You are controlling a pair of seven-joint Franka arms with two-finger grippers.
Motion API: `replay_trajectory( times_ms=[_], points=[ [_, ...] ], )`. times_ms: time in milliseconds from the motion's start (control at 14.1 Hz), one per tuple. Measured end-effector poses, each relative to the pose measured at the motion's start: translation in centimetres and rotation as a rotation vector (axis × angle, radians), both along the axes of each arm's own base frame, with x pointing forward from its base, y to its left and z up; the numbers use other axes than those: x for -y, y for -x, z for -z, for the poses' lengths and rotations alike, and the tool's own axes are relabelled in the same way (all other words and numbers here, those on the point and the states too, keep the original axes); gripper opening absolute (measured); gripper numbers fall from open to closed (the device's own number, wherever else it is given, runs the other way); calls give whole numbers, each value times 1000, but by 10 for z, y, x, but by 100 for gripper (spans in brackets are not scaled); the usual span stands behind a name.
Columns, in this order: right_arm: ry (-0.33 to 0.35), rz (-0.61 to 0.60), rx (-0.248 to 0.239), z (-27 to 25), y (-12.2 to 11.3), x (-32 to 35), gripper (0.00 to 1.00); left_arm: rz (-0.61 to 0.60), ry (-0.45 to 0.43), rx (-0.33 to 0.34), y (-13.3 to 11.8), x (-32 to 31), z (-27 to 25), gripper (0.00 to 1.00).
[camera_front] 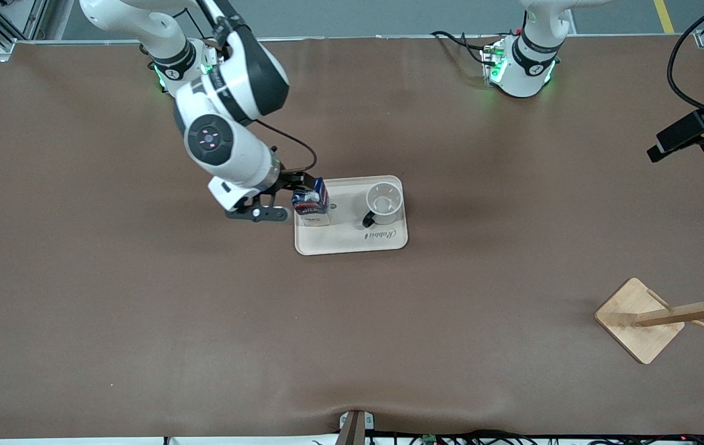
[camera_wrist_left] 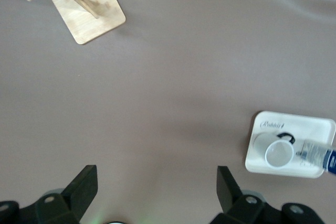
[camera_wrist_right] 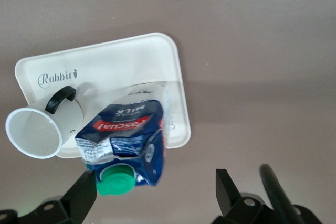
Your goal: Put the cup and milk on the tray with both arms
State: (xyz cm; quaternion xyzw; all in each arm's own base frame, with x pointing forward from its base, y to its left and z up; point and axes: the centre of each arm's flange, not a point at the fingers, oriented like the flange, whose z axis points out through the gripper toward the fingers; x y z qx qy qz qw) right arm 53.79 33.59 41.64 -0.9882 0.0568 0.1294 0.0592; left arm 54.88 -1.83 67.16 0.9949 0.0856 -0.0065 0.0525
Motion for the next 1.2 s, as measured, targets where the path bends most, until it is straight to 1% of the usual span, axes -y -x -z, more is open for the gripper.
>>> replay_trajectory(
  times_ms=[142,212,354,425,496,566,637,708,779,850,920,991,1062,1133,1204],
  points=[
    [3,47,-27,-27,-21,36,100,76,-2,-10,5,13,2,100],
    [2,85,-28,-34,-33,60,100,99,-4,-10,8,19,2,100],
    [7,181,-15,-41,-59,119,100,130,-23,-10,13,32,1,100],
    [22,226,-5,-45,-70,152,100,144,-50,-7,14,37,1,100],
    [48,264,-11,-50,-76,185,100,158,-73,-4,15,43,2,100],
    [80,296,-44,-55,-76,217,100,170,-85,3,15,49,4,100],
    [112,335,-93,-62,-70,249,100,176,-91,14,16,53,7,100],
    [129,387,-136,-70,-64,286,100,178,-94,24,16,54,13,100],
    [132,449,-163,-79,-58,327,100,176,-95,24,17,53,20,100],
    [127,499,-170,-87,-53,362,100,174,-96,19,18,51,27,100],
    [121,536,-161,-94,-50,387,100,177,-96,13,18,47,31,100],
    [114,559,-140,-103,-50,405,100,185,-96,9,17,42,34,100],
    [98,546,-109,-115,-51,418,100,187,-96,10,16,40,35,100],
    [74,486,-69,-128,-52,429,100,191,-96,17,16,39,33,100],
    [39,397,-29,-138,-52,437,100,193,-96,24,16,39,30,100]
  ],
)
